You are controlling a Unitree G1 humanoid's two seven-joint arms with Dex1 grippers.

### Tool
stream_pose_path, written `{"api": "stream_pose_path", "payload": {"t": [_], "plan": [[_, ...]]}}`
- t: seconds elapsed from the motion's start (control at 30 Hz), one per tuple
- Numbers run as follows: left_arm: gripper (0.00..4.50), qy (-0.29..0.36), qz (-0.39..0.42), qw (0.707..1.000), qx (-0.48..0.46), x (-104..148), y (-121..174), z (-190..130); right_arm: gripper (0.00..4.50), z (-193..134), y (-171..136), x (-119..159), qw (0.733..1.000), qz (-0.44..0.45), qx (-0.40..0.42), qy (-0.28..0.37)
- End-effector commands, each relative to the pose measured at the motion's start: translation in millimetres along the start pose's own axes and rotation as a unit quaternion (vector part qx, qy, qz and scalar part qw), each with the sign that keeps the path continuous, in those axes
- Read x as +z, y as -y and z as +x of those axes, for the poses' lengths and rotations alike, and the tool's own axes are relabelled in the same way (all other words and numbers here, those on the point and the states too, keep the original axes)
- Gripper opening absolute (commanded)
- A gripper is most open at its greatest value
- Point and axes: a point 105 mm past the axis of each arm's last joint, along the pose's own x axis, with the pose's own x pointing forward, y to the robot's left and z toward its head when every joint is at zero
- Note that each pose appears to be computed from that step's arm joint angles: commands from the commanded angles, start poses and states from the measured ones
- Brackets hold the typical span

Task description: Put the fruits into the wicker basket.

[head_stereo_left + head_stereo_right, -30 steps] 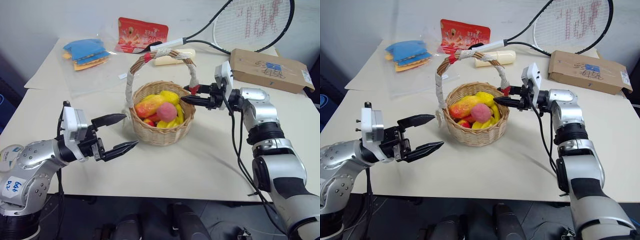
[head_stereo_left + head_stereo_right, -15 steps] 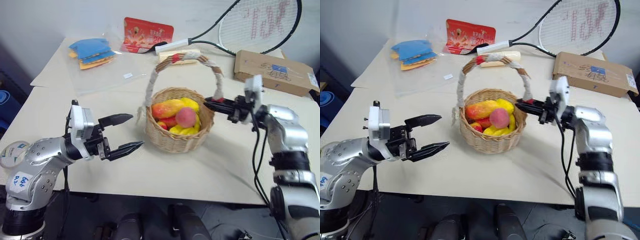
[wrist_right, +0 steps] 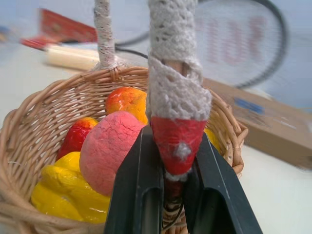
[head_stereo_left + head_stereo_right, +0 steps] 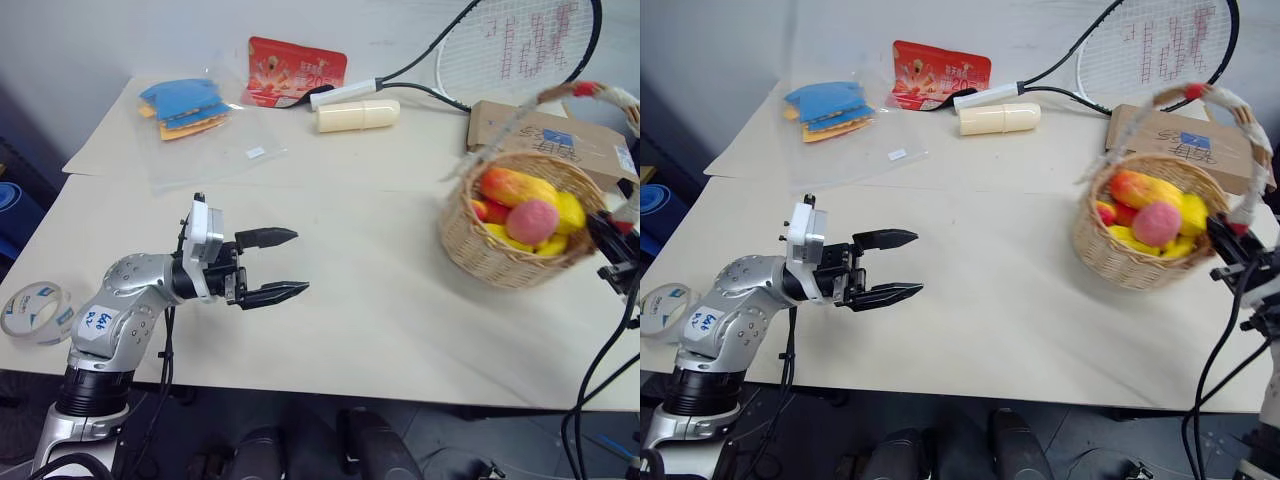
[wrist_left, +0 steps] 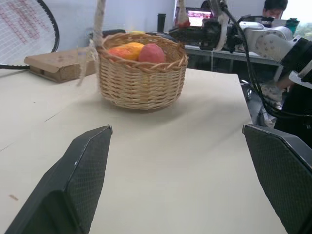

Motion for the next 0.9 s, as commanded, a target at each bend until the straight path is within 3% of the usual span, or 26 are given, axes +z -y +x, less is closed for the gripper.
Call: {"api": "stream_pose_path", "payload": {"t": [0.03,0.07,0.17,0.27,0.33,0.5,0.67,0.77,0.9], "plan": [[4.50,0.011,0.027,1.000,-0.011,11.1,1.0,4.7,0.15,-4.5,15.4,4.2,0.998,0.010,-0.058,0.013],[4.50,0.013,0.029,0.999,-0.011,12.1,1.2,5.5,0.15,-4.6,14.8,-0.6,0.998,0.019,-0.060,0.004],[4.50,0.018,0.031,0.999,-0.010,15.5,1.9,5.4,1.12,-6.1,4.0,-12.4,0.999,0.034,-0.035,-0.018],[4.50,0.014,0.032,0.999,-0.008,15.3,1.4,1.5,2.12,-9.8,6.1,-7.4,0.999,0.018,-0.035,-0.010],[4.50,-0.002,0.035,0.999,-0.006,11.6,0.7,-5.2,2.76,-19.1,8.3,1.3,1.000,-0.008,-0.020,-0.001],[4.50,-0.053,0.055,0.997,0.015,-6.8,-0.2,-21.8,4.39,-51.1,13.2,-5.2,0.990,-0.112,0.066,-0.054],[4.50,-0.104,0.049,0.992,0.045,-31.9,5.3,-47.3,4.45,-67.4,2.9,-1.0,0.968,-0.161,0.182,-0.068],[4.50,-0.142,0.090,0.980,0.111,-39.6,-1.7,-66.9,4.45,-73.9,-42.0,-17.8,0.927,-0.147,0.333,-0.087],[4.50,-0.162,0.104,0.968,0.160,-48.6,1.8,-85.9,4.45,-57.9,-106.8,-33.9,0.891,-0.116,0.437,-0.023]]}}
